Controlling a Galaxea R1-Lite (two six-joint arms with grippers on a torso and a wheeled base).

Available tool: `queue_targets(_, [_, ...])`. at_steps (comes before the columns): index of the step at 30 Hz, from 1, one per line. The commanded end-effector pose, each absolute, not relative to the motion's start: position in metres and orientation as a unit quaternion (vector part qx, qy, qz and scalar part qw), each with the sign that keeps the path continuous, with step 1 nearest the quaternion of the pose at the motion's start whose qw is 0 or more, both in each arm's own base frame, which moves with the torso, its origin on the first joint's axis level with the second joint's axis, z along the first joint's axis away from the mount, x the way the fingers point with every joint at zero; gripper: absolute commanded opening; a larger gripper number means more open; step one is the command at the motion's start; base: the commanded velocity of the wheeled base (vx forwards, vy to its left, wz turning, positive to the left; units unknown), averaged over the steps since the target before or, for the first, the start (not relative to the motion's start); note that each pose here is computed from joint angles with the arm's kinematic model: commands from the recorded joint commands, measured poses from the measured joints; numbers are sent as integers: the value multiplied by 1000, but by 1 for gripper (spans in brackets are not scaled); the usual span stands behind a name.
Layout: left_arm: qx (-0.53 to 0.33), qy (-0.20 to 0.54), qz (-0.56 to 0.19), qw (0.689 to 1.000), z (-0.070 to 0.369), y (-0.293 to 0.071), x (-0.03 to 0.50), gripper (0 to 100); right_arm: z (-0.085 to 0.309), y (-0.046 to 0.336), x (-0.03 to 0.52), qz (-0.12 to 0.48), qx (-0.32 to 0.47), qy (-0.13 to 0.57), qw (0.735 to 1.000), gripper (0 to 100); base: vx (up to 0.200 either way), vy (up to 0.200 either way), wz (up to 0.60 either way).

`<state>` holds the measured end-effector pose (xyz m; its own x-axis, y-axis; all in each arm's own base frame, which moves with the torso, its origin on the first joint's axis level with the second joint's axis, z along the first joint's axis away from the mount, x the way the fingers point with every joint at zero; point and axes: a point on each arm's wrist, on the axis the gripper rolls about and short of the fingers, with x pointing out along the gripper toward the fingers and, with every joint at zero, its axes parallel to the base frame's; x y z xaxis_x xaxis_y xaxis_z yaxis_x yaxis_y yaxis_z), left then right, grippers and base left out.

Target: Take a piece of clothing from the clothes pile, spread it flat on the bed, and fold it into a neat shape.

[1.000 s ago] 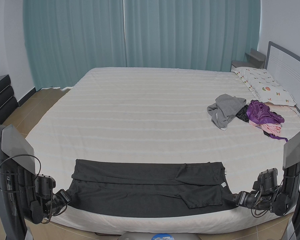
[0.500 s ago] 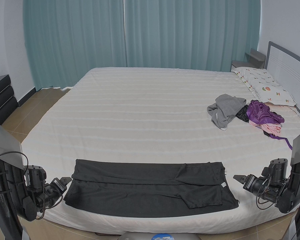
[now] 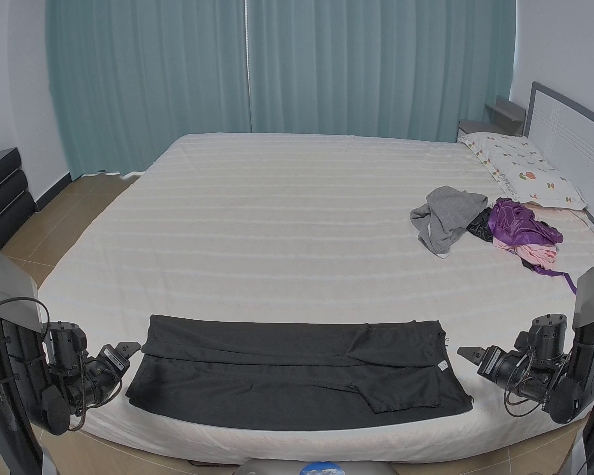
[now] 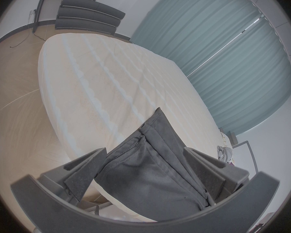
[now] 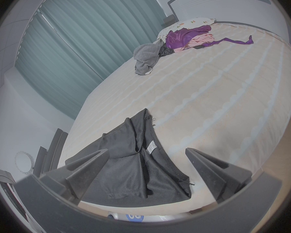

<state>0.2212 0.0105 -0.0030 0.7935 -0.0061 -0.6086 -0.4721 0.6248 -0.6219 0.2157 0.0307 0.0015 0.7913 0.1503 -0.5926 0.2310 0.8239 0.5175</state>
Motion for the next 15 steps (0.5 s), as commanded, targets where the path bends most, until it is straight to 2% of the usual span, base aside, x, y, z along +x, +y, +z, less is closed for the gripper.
queue_targets(1, [-413,285,140,853,-2,13,223,100,-3,31,215,-26,295,332,896,100,0,0,0])
queue_targets(4, [-417,284,139,852,-2,14,223,100,-4,31,216,-27,302,328,894,100,0,0,0])
queue_targets(13, [-433,280,148,844,-3,15,224,100,-8,34,216,-22,305,330,893,100,0,200,0])
queue_targets(15, [-433,279,147,844,-2,15,224,100,-8,34,216,-21,305,330,893,100,0,0,0])
